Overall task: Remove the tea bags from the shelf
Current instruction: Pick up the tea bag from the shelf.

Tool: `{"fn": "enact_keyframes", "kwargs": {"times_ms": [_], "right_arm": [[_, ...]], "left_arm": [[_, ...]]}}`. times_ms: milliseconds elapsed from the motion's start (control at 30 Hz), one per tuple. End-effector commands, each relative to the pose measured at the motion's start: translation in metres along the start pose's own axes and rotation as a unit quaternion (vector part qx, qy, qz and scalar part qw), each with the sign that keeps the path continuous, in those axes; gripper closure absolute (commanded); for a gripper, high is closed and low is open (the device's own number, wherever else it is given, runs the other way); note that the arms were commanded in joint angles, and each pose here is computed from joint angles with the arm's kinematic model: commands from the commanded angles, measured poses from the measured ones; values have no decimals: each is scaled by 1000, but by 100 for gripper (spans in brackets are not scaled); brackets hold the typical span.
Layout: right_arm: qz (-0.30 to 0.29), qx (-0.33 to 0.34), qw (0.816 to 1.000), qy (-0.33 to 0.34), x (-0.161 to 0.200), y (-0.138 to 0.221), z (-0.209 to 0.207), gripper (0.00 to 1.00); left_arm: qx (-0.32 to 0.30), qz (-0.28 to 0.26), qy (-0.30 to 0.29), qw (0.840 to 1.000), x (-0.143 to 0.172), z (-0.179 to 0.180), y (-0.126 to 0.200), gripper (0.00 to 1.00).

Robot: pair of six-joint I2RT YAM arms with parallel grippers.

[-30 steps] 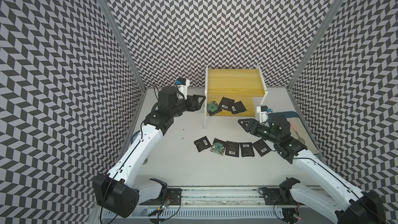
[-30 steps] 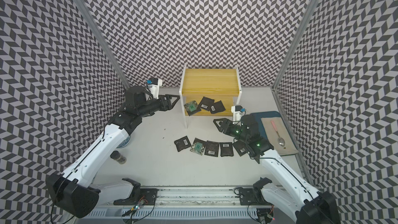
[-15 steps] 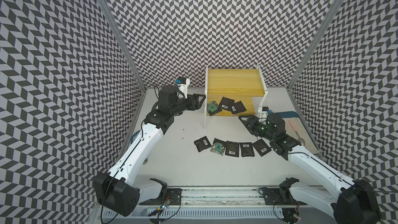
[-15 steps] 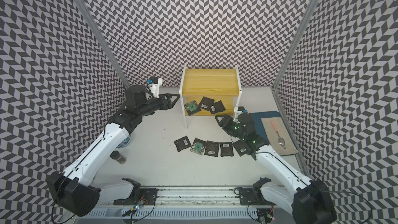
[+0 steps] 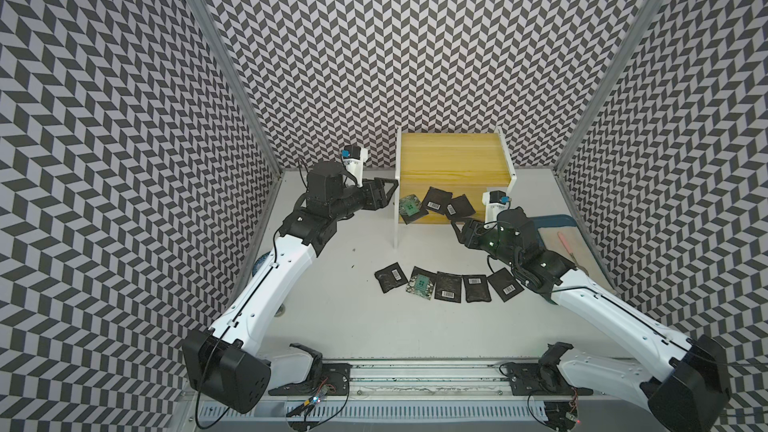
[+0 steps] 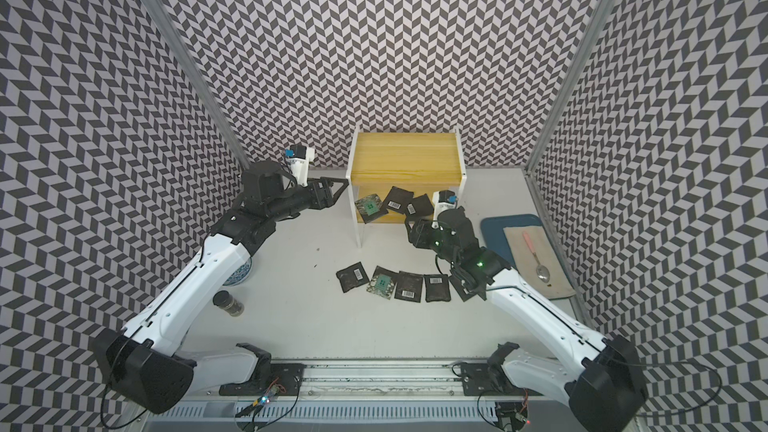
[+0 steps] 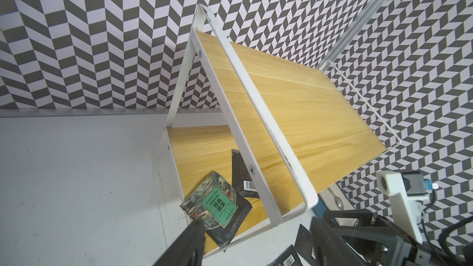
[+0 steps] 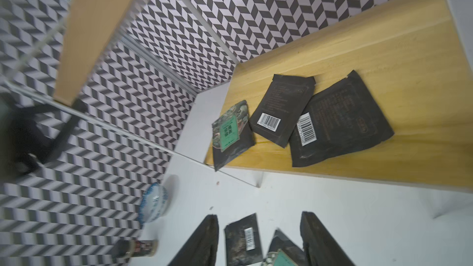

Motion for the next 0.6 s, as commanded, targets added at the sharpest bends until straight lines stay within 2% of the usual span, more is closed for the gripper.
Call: {"fn": "enact_keyframes", "kwargs": {"times_ms": [0, 200, 567], "right_arm": [[-39, 37, 993, 105, -21, -1, 0, 44], [-61, 31, 989, 132, -31, -11, 7, 43], [-68, 50, 985, 150, -30, -35, 0, 41]], "left_arm": [[5, -20, -15, 1000, -15, -6, 1, 32], [11, -26, -19, 999, -22, -10, 1, 31], [15, -22, -18, 999, -25, -9, -7, 30]]}}
Point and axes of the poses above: each gripper's point midway between its finger pads, its own y axis back along the fingers, its own z axis along the line the jaws close on, x = y × z, the point moved 2 cm from there along y, back along the fingers, and after that the axes turned 4 degrees about -y, right-handed, at the moved point
